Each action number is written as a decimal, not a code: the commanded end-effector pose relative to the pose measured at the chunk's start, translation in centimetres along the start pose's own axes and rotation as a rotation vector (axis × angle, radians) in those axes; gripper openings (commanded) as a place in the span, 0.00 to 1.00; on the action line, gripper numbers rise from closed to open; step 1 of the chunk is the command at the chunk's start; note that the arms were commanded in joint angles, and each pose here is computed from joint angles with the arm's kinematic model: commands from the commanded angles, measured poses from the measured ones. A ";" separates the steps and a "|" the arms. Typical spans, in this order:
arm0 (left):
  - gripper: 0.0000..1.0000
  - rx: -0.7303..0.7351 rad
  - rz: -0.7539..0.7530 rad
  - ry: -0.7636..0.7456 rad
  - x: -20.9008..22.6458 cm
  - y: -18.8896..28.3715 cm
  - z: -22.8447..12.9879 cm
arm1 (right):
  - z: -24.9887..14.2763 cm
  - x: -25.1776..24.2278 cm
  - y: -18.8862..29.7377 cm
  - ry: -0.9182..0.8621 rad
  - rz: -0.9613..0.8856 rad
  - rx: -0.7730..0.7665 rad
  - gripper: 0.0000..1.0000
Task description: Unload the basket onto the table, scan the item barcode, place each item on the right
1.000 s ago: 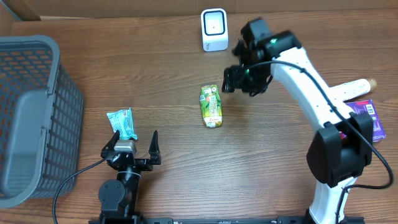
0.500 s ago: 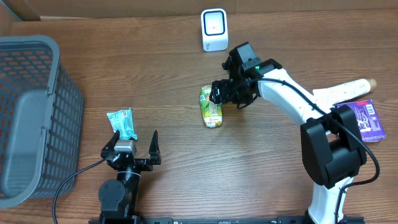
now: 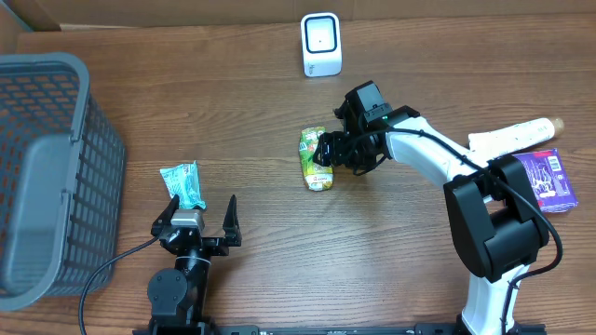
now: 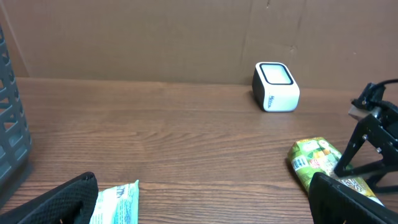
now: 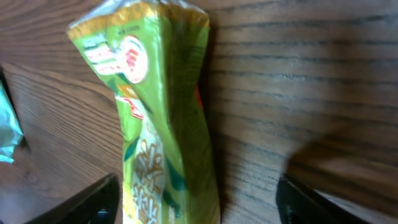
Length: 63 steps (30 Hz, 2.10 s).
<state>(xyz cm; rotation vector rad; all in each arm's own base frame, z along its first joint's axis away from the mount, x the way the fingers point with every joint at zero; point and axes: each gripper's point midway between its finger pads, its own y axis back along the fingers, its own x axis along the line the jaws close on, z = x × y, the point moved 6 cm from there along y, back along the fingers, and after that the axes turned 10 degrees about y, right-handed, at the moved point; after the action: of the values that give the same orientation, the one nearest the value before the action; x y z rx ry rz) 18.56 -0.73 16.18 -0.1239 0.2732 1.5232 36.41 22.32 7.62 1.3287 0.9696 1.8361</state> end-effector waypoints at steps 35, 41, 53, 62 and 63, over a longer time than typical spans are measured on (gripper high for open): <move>1.00 -0.008 0.012 0.018 0.2 0.0 0.0 | 1.1 4.4 8.2 0.211 0.576 -0.098 0.04; 0.99 -0.008 0.012 0.018 0.2 0.0 0.0 | 1.7 4.5 14.5 0.280 0.879 -0.188 0.04; 1.00 -0.008 0.012 0.018 0.2 0.0 0.0 | 3.5 3.7 19.6 0.173 1.065 -0.156 0.04; 1.00 -0.008 0.012 0.018 0.2 0.0 0.0 | 3.5 5.7 24.4 0.265 1.048 -0.225 0.04; 0.99 -0.008 0.012 0.018 0.2 0.0 0.0 | 3.3 5.8 25.2 0.276 1.042 -0.242 0.04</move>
<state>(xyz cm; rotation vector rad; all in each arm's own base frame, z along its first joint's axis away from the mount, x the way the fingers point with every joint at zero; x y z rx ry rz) 18.56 -0.73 16.18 -0.1239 0.2732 1.5232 37.74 16.17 26.81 1.7182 0.1118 2.7021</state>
